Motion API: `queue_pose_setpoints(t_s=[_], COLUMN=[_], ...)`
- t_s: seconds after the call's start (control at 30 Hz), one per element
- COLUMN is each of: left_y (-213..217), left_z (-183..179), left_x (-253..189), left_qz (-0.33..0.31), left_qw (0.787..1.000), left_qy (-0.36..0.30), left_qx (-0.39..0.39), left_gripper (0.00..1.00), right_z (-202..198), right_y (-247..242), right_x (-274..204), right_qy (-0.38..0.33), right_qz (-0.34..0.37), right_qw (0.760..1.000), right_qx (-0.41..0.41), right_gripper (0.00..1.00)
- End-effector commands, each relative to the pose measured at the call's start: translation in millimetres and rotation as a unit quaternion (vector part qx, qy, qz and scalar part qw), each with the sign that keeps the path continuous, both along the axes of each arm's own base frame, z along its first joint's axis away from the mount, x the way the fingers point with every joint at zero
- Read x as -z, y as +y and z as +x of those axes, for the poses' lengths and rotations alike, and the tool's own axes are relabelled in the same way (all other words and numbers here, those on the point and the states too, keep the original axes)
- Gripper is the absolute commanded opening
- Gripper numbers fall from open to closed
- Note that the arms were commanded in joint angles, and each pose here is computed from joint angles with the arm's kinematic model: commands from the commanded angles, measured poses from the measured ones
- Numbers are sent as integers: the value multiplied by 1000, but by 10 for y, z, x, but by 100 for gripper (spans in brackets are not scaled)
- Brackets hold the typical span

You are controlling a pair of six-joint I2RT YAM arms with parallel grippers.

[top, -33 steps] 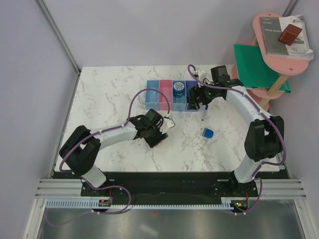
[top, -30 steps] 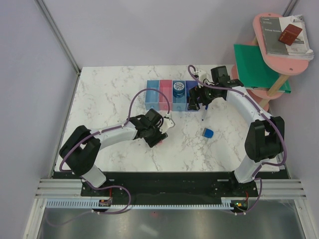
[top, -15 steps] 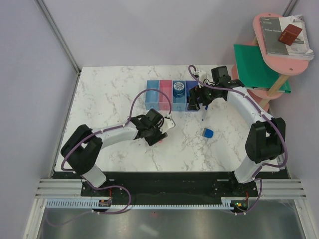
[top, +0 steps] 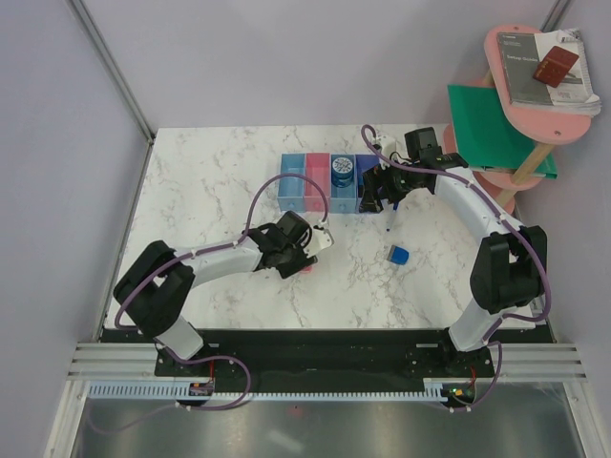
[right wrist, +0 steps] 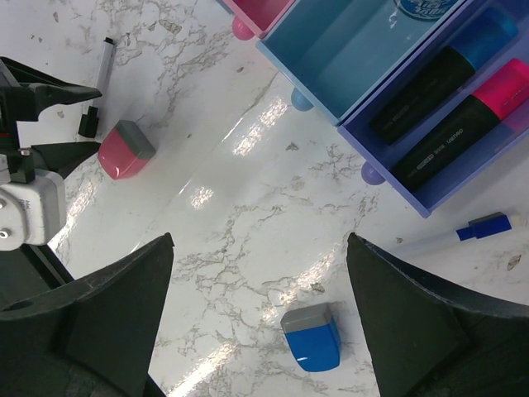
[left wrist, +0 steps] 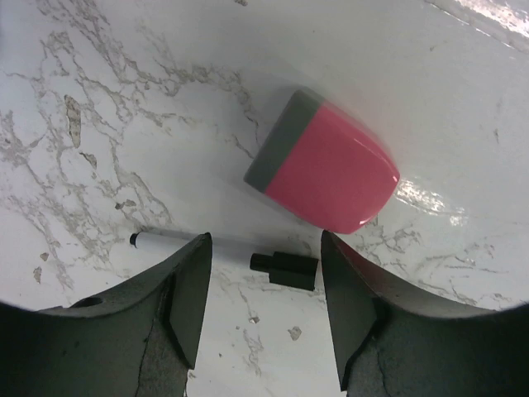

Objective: Sort the stationery into containers
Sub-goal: Pick up the stationery from the center of the board.

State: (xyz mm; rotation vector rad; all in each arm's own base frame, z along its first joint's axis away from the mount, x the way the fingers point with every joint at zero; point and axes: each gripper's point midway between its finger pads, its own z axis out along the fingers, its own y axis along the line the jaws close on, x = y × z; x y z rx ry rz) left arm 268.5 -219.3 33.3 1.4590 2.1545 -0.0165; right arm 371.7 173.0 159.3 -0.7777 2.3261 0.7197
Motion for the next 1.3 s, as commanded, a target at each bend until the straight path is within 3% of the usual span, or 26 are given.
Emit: queue_pose_setpoints(t_s=[0.0,0.47,0.93,1.27], left_y=[-170,-545,-744,-757], left_z=[178,99,14,29], left_x=[36,62,194,99], left_qz=[-15,-64,-60,-66], left_qw=[999,997,995,994], left_qy=[-27,25,42,26], left_qx=[9,32,63,81], left_gripper=[61,61,60,68], right_z=[-66,-96,-124,-126], right_y=[33,5,-16,-2], right_x=[-163,-148,-130,-126], right_qy=[-14,-15,-15,-13], right_qz=[16,11,7,9], right_qw=[1000,1000,1000,1000], right_qx=[-6,-4,-4,-5], right_gripper=[93,93,94,94])
